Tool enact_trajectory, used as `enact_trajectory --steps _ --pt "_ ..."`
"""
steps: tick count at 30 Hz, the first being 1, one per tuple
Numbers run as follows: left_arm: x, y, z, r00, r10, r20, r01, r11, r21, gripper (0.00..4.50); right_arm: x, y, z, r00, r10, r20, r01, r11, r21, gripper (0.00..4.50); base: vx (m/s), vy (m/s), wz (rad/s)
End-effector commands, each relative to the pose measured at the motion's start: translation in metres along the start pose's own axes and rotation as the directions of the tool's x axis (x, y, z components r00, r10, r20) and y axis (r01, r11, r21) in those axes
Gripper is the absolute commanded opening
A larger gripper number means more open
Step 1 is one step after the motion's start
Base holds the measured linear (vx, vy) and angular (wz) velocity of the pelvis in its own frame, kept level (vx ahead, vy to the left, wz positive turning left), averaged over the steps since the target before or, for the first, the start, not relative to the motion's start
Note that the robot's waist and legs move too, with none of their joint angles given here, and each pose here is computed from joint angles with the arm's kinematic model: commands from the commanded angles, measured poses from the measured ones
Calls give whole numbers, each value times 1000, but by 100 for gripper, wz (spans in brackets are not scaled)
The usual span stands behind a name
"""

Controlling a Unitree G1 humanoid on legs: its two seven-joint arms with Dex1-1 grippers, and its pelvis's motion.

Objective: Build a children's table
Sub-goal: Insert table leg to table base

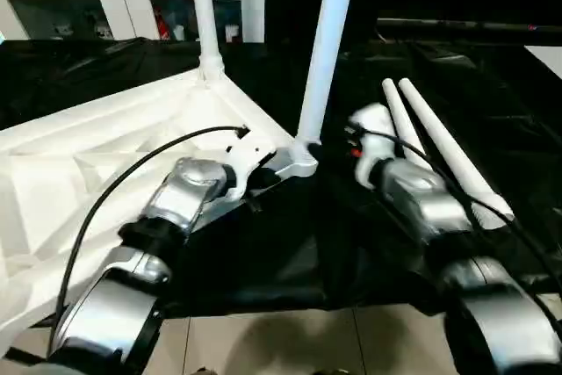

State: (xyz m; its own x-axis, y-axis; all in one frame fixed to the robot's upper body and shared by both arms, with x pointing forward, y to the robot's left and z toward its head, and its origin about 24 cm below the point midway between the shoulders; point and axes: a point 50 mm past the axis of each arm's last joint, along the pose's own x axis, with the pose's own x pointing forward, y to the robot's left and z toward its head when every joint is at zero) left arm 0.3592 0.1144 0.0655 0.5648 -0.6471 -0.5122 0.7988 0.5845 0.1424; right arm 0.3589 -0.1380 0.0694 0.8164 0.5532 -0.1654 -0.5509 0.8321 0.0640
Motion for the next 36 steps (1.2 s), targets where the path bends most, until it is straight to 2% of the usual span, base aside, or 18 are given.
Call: enact_trajectory --steps 1,5,13,19,25,29,36 --pt "-2 1 13 991 37 127 -34 999 -28 0 -7 -5 11 996 -67 63 65 997 32 387 0 0 0" --pt "-3 0 13 990 55 132 -54 998 -10 0 -22 -5 5 988 -143 64 138 988 76 387 0 0 0" --pt "-6 -1 18 985 39 168 -36 999 -25 0 -31 3 -7 981 -193 16 191 978 87 387 0 0 0" --pt "-6 -3 15 987 33 159 -28 999 -35 0 -35 4 -7 975 -220 -9 220 971 88 387 3 0 4" --pt "-6 -4 14 988 29 154 -24 999 -38 0 -35 5 -4 976 -217 -15 217 975 38 387 68 3 47" --pt "-7 -5 14 988 28 152 -23 999 -34 0 -36 5 -4 977 -212 -10 213 975 71 387 139 -7 22" --pt "-8 -4 11 990 23 141 -21 1000 -21 0 -37 6 -4 983 -184 -18 184 982 44 387 71 -27 8"
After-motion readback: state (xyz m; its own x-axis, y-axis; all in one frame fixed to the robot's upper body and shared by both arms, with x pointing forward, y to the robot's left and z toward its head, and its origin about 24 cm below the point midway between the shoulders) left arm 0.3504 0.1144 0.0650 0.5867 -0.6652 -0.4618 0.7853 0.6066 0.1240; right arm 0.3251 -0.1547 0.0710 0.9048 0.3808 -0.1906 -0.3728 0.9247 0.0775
